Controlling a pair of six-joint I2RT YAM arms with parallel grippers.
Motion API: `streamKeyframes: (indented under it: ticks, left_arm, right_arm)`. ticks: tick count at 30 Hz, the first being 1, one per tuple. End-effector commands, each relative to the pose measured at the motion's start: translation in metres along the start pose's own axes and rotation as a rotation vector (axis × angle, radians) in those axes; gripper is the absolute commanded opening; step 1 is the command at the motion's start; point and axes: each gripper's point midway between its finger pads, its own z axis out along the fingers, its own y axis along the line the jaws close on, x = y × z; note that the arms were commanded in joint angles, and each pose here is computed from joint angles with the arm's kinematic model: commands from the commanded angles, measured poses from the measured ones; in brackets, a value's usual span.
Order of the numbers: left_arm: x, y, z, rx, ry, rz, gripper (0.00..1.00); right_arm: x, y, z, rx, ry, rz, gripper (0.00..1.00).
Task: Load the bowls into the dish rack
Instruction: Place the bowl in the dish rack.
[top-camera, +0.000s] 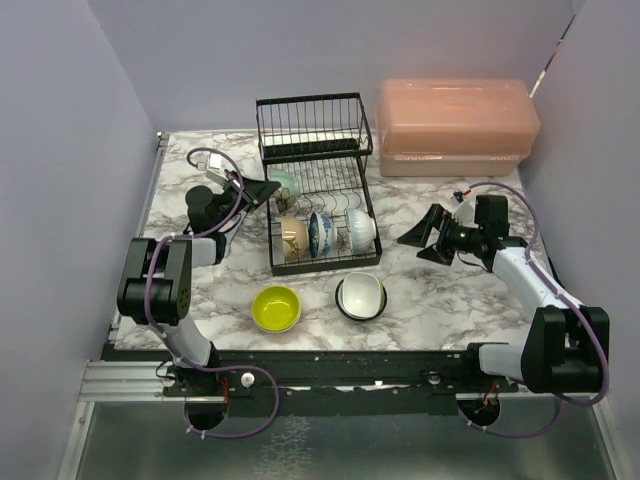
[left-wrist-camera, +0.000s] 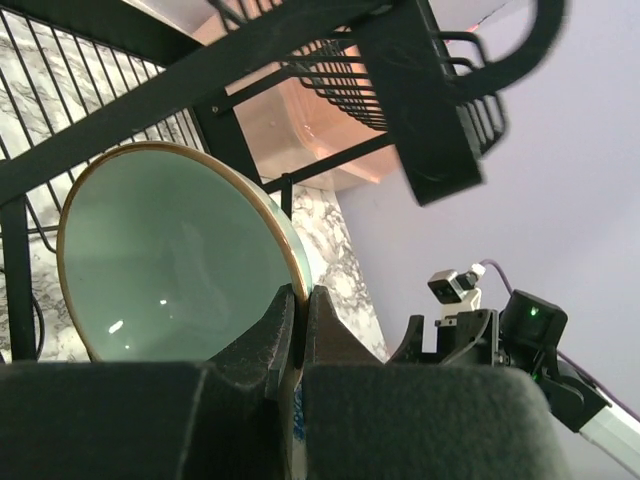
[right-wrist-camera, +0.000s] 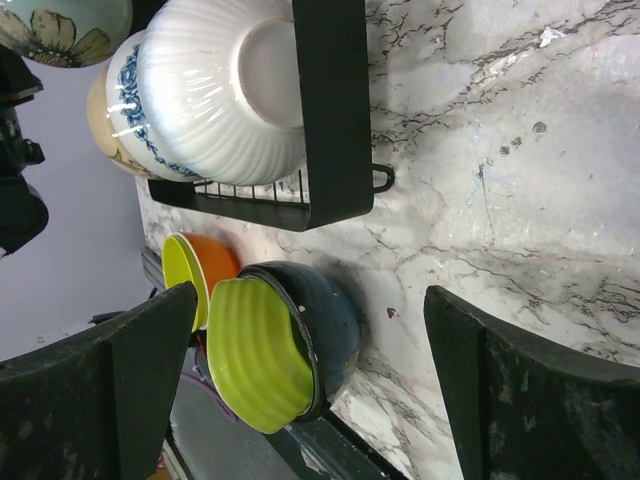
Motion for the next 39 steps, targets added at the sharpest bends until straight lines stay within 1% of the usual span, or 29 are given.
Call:
streamKeyframes:
  ticks: [1, 6, 11, 17, 20, 25, 32, 39]
  left_arm:
    - [-0.020, -0.032, 0.015, 0.183, -0.069, 0.038, 0.00]
    - [-0.016, -0.025, 0.023, 0.240, -0.069, -0.025, 0.00]
    - [-0.011, -0.005, 0.030, 0.212, -0.060, -0.064, 0.00]
    - [-0.002, 0.018, 0.037, 0.167, -0.009, -0.091, 0.00]
    - [0.000, 0.028, 0.038, 0.129, -0.003, -0.081, 0.00]
    - [0.005, 0.048, 0.038, 0.017, 0.029, -0.032, 0.00]
    - [0.007, 0.059, 0.032, -0.029, 0.031, -0.036, 0.00]
    - [0.006, 0.057, 0.028, -0.048, 0.015, -0.019, 0.00]
  right_arm:
    - [-0.001, -0.003, 0.001, 0.022, 0.001, -0.014, 1.00]
    - [-0.002, -0.004, 0.001, 0.031, -0.001, -0.013, 1.00]
    - [-0.004, -0.004, 0.000, 0.040, 0.002, -0.005, 1.00]
    - [-0.005, -0.003, 0.000, 0.041, -0.001, -0.001, 1.00]
    - [-0.004, -0.004, 0.001, 0.042, 0.004, 0.000, 1.00]
    - [-0.004, -0.004, 0.001, 0.044, 0.008, -0.005, 1.00]
    - [-0.002, -0.006, 0.002, 0.044, 0.014, -0.001, 1.00]
    - [-0.002, -0.006, 0.002, 0.041, 0.012, -0.008, 1.00]
